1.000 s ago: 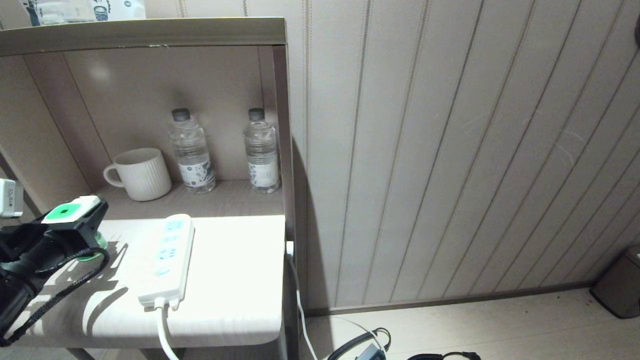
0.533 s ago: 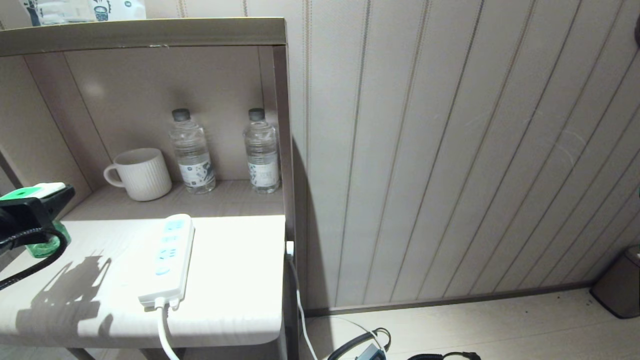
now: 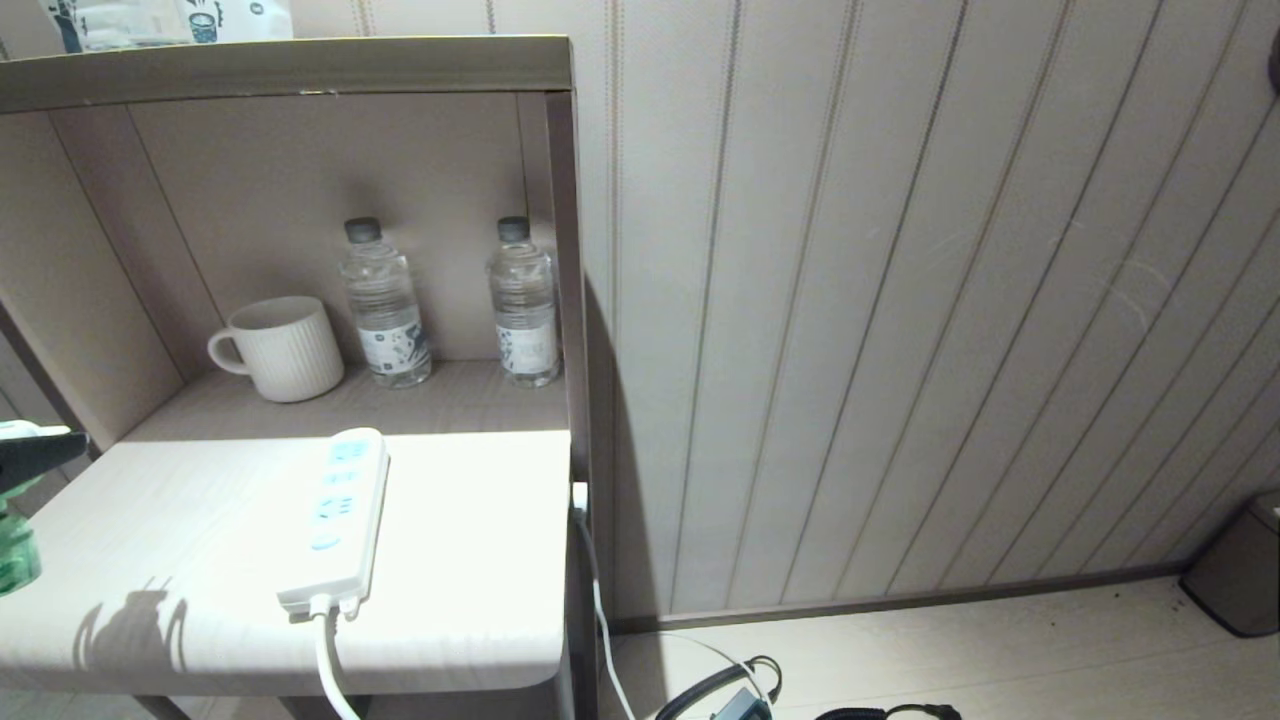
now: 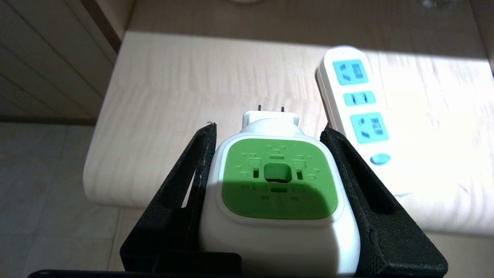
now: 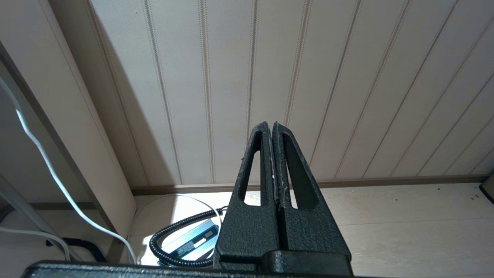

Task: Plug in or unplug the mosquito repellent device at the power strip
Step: Insert the plug into the socket

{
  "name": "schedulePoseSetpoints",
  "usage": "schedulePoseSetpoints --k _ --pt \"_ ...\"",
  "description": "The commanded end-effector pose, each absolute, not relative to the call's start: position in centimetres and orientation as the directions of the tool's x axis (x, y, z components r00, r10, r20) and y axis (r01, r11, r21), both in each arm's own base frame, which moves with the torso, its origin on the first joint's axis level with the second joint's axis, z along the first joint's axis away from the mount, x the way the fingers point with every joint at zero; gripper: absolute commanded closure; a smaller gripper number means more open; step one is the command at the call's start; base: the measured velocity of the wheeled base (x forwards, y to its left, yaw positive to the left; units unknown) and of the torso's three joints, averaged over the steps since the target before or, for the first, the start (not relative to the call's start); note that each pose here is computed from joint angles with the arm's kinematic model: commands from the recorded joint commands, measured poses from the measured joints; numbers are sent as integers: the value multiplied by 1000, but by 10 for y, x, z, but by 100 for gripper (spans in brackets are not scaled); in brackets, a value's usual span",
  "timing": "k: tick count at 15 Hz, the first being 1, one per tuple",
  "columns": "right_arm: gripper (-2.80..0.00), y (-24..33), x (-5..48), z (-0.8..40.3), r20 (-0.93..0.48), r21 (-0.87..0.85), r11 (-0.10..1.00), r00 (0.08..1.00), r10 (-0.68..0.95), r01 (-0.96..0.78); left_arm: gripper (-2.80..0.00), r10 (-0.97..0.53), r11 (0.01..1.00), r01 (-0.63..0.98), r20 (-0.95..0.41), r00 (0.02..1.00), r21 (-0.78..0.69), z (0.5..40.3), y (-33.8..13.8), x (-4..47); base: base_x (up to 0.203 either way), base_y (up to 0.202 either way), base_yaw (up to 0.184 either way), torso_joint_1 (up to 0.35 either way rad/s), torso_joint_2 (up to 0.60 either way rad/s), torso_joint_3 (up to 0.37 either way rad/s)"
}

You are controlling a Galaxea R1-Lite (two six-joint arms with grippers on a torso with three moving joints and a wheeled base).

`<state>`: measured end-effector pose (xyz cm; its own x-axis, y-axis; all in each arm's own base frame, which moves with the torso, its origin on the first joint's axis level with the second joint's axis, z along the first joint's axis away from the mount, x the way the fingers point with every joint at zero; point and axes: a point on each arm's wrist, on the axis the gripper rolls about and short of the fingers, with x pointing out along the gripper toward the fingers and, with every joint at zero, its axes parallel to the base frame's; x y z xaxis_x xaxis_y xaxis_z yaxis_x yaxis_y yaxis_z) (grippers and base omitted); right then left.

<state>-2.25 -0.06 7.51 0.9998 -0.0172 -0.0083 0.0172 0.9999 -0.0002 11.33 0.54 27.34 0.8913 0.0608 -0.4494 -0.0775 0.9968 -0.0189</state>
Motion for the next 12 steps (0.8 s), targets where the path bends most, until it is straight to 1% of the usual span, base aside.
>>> schedulePoseSetpoints --k 1,3,6,8,12 --pt "0 -1 -22 75 -9 -2 1000 1000 -17 17 0 31 999 -47 -516 856 -17 280 2 105 0 0 0 0 0 0" --pt "0 -1 -22 75 -9 -2 1000 1000 -15 15 0 5 1000 -17 -595 804 -14 287 -2 100 0 0 0 0 0 0" --pt "0 -1 -22 75 -9 -2 1000 1000 -17 17 0 -34 999 20 -691 722 -28 309 -5 101 0 0 0 0 0 0" --pt "0 -1 -22 75 -9 -2 1000 1000 -17 17 0 -61 998 37 -754 654 -48 315 -6 112 0 0 0 0 0 0" --pt "0 -1 -22 75 -9 1 1000 1000 -17 17 0 -68 998 39 -821 566 -56 313 -9 143 0 0 0 0 0 0"
